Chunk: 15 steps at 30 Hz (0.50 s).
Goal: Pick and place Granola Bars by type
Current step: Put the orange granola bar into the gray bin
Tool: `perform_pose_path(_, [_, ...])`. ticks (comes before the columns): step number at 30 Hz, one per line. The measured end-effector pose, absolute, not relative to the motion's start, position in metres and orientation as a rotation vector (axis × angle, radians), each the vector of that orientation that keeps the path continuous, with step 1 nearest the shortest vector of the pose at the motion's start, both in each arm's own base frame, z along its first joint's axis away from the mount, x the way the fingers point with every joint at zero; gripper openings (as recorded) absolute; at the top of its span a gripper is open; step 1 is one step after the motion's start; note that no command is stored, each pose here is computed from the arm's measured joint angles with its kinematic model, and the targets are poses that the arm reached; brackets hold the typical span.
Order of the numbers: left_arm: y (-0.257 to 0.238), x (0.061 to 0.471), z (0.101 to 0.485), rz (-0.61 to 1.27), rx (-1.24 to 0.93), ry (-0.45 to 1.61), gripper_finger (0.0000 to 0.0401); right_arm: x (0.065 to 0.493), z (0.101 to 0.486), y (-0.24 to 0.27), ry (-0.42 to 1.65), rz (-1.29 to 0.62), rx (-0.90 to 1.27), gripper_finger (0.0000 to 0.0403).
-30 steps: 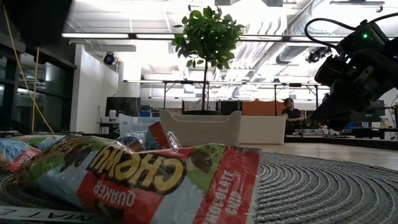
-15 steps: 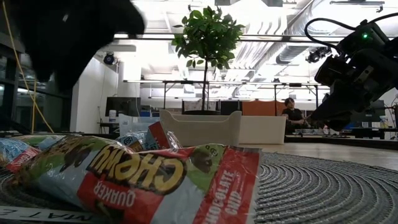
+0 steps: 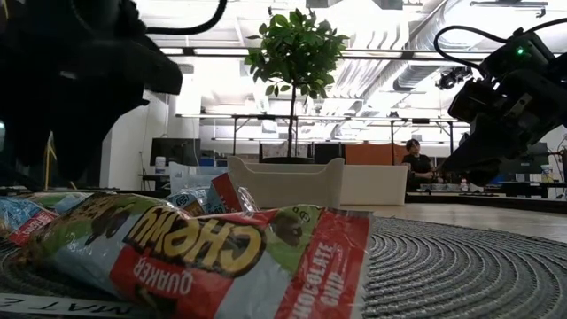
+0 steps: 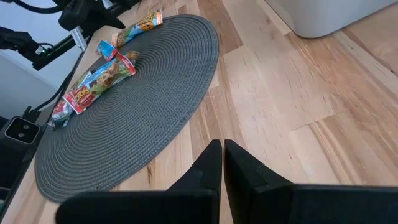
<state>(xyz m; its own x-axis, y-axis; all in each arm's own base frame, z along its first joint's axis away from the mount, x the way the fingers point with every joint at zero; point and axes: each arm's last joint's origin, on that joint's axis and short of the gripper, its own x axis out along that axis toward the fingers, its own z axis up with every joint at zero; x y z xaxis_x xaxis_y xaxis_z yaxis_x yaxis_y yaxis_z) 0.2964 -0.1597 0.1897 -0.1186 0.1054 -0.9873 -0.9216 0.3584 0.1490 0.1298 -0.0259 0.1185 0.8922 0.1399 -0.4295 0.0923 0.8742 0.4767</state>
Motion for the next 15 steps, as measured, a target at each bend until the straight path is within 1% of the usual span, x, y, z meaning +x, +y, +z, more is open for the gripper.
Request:
perform_pose_path(6, [-0.153, 0.283, 0.178, 1.024, -0.951, 1.319, 0.0253, 0.13, 0.118, -0.026, 0.473, 0.026, 0.511, 0.0])
perform_pose_path(10, [-0.148, 0.274, 0.173, 1.047, -0.977, 1.309, 0.0253, 0.13, 0.118, -0.026, 0.473, 0.026, 0.511, 0.0])
perform_pose_path(15, [-0.147, 0.272, 0.166, 1.018, -1.014, 1.307, 0.0253, 0.13, 0.118, -0.026, 0.473, 0.026, 0.511, 0.0])
